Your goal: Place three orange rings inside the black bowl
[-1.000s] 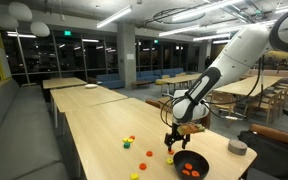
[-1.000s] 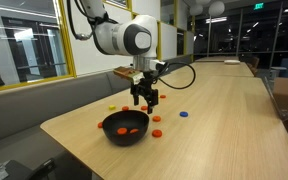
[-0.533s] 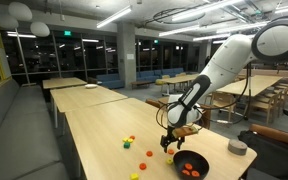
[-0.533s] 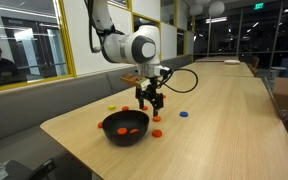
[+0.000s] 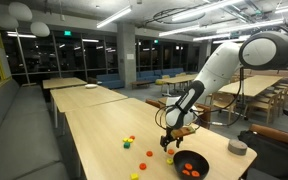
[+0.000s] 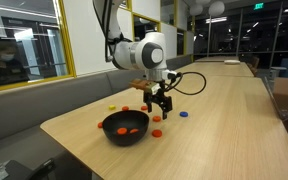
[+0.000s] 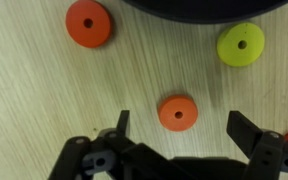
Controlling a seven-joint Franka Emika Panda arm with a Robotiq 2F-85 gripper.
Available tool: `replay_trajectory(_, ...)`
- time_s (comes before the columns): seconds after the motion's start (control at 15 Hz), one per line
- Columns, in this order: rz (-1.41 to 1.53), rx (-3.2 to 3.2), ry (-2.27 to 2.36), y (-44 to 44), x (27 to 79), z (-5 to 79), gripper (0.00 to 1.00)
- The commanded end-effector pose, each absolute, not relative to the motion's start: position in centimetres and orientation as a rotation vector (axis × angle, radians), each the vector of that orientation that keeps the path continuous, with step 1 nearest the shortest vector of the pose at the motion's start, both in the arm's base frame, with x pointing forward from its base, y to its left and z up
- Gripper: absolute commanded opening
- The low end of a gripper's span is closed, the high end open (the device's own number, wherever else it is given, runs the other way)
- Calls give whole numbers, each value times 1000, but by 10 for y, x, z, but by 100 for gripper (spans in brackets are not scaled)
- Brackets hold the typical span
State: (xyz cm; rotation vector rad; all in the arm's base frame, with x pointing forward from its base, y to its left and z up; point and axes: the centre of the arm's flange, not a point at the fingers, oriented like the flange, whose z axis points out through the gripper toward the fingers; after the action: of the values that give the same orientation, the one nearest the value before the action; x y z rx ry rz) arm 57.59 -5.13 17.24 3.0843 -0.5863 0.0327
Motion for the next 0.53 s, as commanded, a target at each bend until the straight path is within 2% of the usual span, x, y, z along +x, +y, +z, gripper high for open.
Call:
replay_trajectory(0.0, 74, 3058, -596, -59, 590, 170, 100)
replay_trajectory(0.47, 61, 3043, -629, -69, 588, 165, 100)
